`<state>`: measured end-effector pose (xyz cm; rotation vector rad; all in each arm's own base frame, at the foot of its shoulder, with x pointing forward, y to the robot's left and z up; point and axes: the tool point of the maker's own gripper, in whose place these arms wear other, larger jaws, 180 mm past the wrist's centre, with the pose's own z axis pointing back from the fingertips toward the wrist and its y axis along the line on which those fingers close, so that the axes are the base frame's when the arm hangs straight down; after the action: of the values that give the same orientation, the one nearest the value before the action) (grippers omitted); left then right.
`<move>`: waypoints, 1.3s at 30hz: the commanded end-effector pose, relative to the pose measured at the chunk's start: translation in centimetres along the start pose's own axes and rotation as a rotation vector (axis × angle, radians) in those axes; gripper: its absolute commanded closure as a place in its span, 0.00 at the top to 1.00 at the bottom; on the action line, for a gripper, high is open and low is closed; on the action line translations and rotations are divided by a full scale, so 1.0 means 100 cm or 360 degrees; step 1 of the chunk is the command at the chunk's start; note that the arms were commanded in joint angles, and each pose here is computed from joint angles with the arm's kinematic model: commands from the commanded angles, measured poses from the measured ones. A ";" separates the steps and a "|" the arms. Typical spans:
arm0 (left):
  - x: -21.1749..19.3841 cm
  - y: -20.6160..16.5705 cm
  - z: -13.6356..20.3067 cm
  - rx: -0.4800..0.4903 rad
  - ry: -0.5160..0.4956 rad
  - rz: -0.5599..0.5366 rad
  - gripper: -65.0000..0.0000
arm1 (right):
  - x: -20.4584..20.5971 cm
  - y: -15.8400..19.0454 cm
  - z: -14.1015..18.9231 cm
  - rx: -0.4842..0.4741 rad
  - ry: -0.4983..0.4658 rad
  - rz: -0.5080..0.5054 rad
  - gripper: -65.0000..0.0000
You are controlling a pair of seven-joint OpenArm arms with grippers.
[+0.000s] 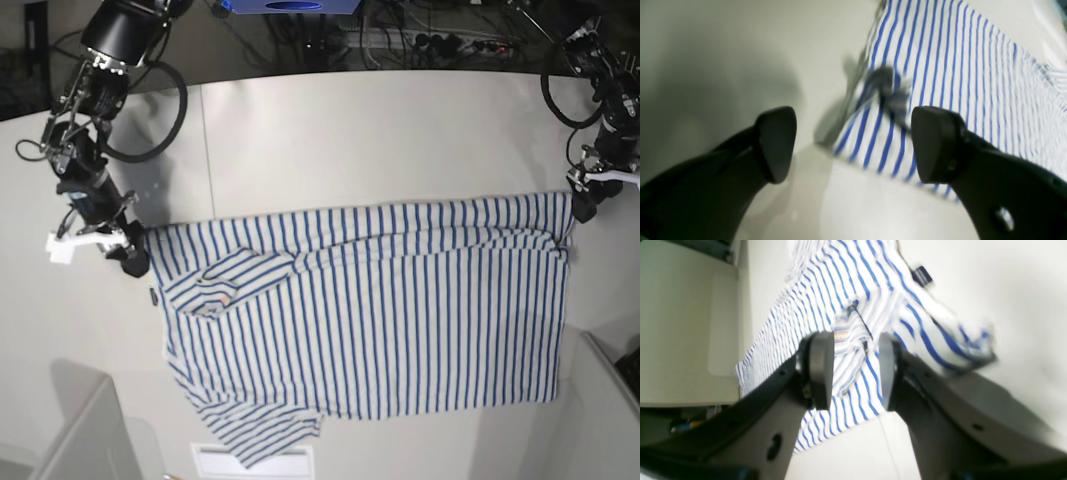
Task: Fold the T-shirt properly
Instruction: 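Lower the held shoulder edge onto the shirt body with both grippers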
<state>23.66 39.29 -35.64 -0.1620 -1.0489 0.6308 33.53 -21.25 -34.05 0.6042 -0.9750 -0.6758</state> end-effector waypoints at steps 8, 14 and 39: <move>-0.018 0.023 0.013 0.0049 0.0040 0.0067 0.79 | -0.019 -0.037 0.021 -0.0151 -0.0113 -0.0263 0.33; -0.035 0.028 -0.005 0.0049 0.0096 0.0213 0.79 | -0.041 -0.055 0.005 -0.0206 -0.0025 -0.0382 0.33; -0.040 0.006 -0.046 0.0028 0.0145 0.0402 0.26 | -0.036 -0.064 -0.041 -0.0210 0.0065 -0.0494 0.11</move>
<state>25.55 37.67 -42.07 -0.3196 -0.9251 0.8647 33.36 -21.55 -43.56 0.6463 -0.7576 -1.0043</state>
